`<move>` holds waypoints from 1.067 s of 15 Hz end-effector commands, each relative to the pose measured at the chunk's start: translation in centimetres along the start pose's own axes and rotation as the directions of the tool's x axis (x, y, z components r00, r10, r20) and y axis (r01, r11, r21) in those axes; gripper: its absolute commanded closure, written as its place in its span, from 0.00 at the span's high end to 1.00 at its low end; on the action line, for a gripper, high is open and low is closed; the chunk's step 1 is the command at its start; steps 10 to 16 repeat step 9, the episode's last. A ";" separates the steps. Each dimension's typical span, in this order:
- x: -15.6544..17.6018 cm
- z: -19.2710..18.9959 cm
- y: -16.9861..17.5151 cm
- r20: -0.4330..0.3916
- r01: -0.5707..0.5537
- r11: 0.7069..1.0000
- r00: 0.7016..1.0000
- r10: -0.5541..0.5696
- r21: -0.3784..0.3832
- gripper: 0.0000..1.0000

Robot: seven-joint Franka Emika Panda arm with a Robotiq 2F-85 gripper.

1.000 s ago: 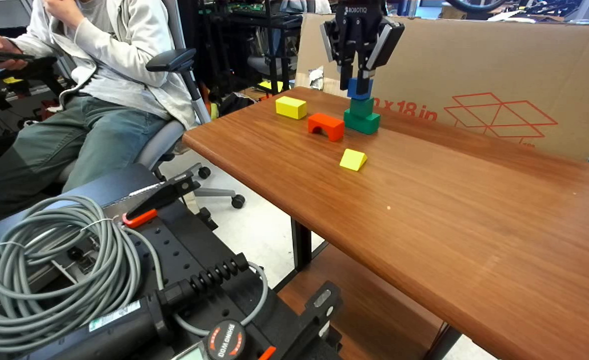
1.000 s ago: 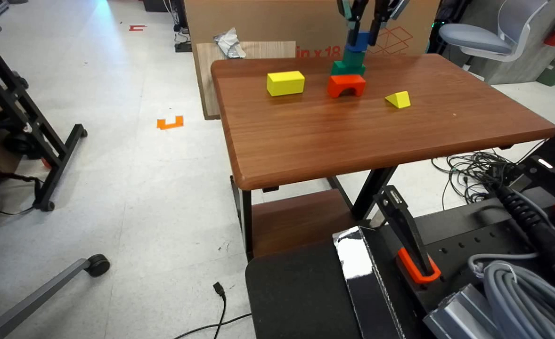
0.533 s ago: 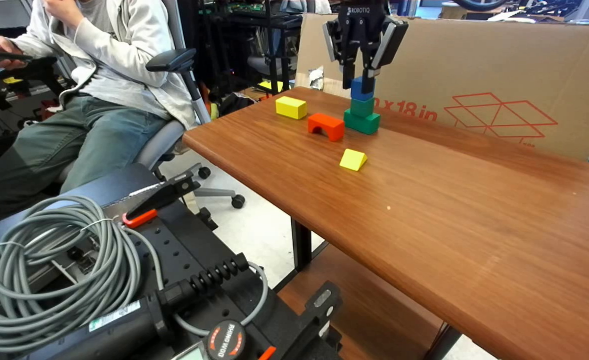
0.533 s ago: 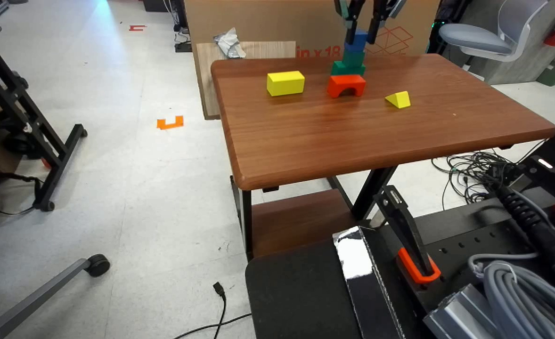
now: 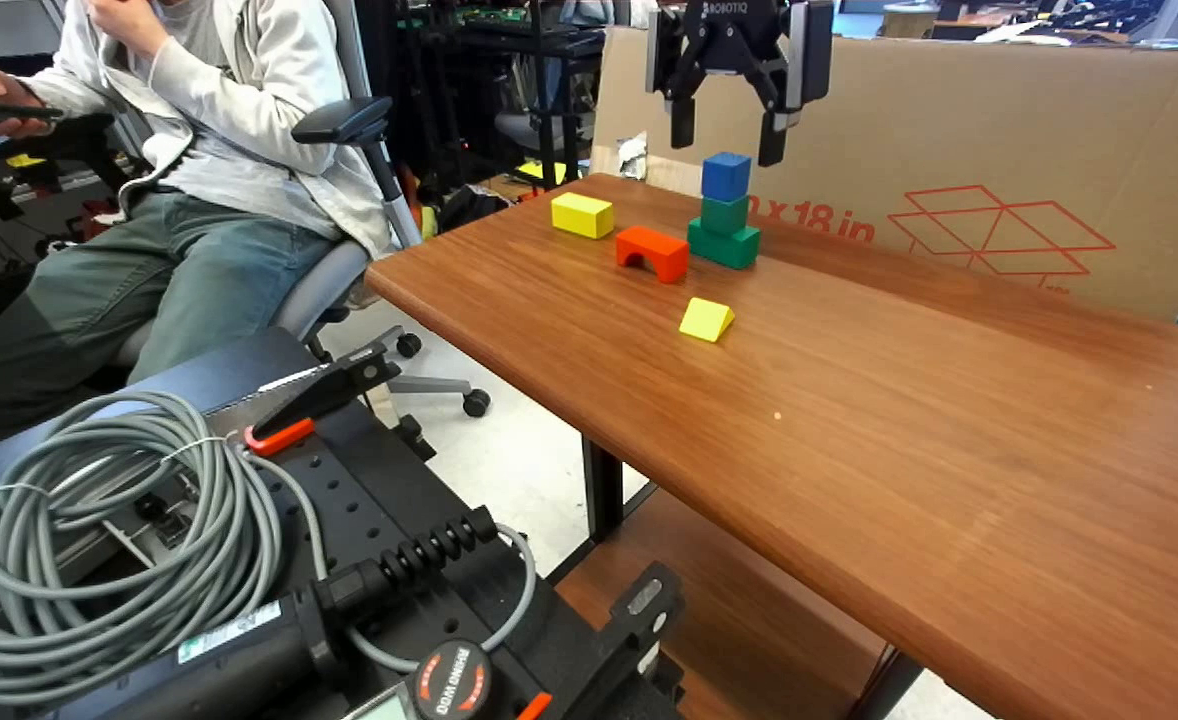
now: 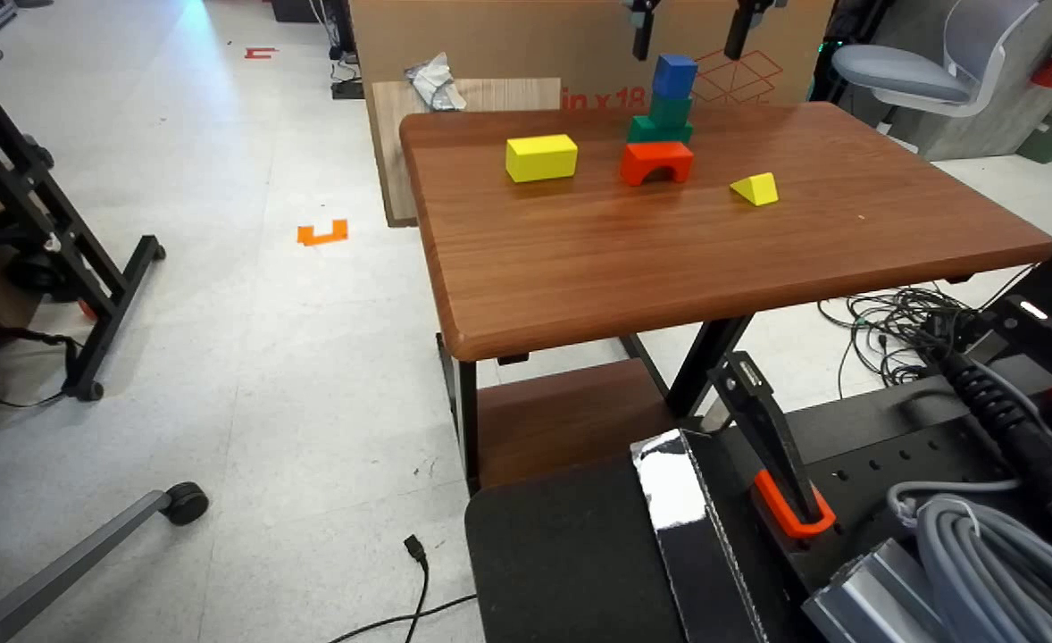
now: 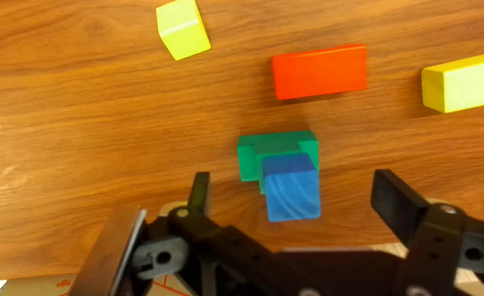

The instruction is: Put the green square block on the green rectangular block, then put the blue block on the green block

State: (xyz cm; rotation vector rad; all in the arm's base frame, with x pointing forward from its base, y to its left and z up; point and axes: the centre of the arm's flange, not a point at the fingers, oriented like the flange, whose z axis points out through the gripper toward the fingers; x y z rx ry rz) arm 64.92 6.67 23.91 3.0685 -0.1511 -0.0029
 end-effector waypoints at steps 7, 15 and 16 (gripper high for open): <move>-2.8 -8.7 2.6 0.150 0.083 0.996 0.985 -0.084 0.016 1.00; -3.3 -9.9 3.4 0.165 0.091 0.996 0.982 -0.093 0.021 1.00; -3.3 -9.9 3.4 0.165 0.091 0.996 0.982 -0.093 0.021 1.00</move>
